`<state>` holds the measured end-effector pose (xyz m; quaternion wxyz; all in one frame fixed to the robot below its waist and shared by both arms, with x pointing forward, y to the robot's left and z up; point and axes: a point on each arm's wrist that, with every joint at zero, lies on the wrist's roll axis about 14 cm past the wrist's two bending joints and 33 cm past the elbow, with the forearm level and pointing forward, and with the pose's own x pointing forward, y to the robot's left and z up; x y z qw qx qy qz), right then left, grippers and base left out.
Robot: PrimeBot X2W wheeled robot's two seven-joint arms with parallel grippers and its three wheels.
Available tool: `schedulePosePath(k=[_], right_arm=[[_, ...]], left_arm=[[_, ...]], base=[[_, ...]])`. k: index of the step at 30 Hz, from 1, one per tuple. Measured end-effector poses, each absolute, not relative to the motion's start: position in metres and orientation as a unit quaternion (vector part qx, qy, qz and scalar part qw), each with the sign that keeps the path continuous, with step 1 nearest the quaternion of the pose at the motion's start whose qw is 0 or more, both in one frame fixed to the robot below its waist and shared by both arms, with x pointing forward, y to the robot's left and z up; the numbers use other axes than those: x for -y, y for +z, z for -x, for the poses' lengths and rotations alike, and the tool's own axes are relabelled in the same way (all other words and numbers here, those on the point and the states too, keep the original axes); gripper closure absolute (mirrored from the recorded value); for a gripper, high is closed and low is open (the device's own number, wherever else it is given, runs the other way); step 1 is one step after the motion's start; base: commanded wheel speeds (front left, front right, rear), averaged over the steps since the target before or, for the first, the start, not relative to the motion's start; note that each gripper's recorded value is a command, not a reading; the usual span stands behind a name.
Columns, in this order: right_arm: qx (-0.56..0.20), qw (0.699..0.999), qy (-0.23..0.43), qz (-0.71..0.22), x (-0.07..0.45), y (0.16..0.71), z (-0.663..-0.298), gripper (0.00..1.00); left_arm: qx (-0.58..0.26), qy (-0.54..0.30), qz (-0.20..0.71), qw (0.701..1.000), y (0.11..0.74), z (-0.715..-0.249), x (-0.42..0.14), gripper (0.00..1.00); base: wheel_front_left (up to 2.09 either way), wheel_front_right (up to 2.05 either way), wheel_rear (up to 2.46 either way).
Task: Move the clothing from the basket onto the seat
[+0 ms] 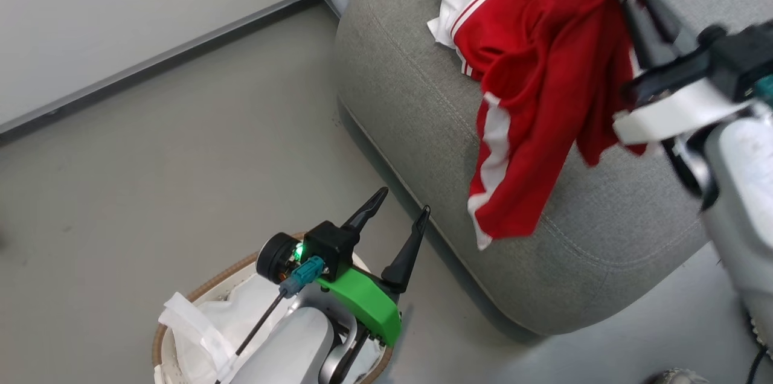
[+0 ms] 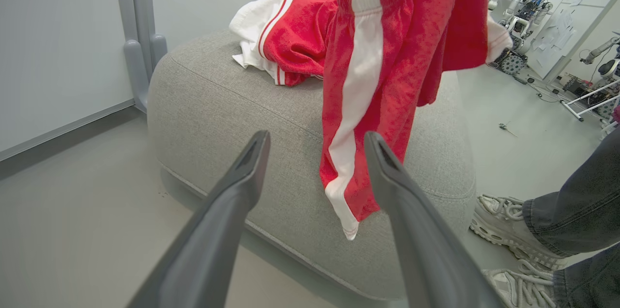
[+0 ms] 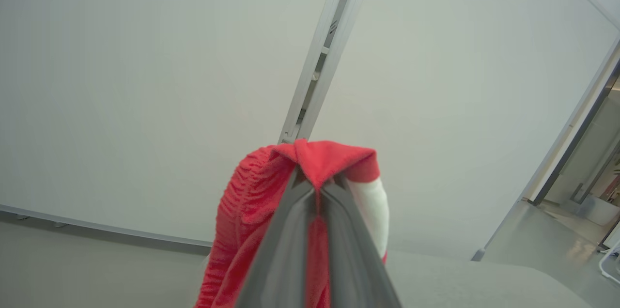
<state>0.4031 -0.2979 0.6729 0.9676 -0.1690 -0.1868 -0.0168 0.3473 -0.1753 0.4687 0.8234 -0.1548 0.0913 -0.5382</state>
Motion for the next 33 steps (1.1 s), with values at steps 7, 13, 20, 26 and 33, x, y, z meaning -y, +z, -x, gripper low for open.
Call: schedulePosePath(k=[7, 13, 20, 26, 33], right_arm=[[0.223, 0.921, -0.061, 0.315, 0.351, 0.757, -0.453, 1.0], [0.135, 0.923, -0.124, 0.339, 0.411, 0.718, -0.493, 1.0], [0.018, 0.943, -0.153, 0.296, 0.438, 0.612, -0.525, 1.0], [-0.07, 0.957, -0.146, 0.24, 0.426, 0.512, -0.533, 1.0], [-0.099, 0.969, -0.133, 0.183, 0.397, 0.458, -0.519, 0.0]], left_arm=[[-0.117, -0.519, 0.158, 0.832, 0.437, -0.372, 0.164, 0.0], [-0.13, -0.494, 0.159, 0.845, 0.413, -0.396, 0.147, 0.0], [-0.147, -0.461, 0.167, 0.859, 0.387, -0.417, 0.126, 0.0], [-0.172, -0.434, 0.167, 0.868, 0.36, -0.424, 0.108, 0.0], [-0.167, -0.396, 0.162, 0.888, 0.355, -0.443, 0.083, 0.0]], base=[[0.0, 0.0, 0.0], [0.0, 0.0, 0.0], [0.0, 0.0, 0.0], [0.0, 0.0, 0.0], [0.0, 0.0, 0.0]])
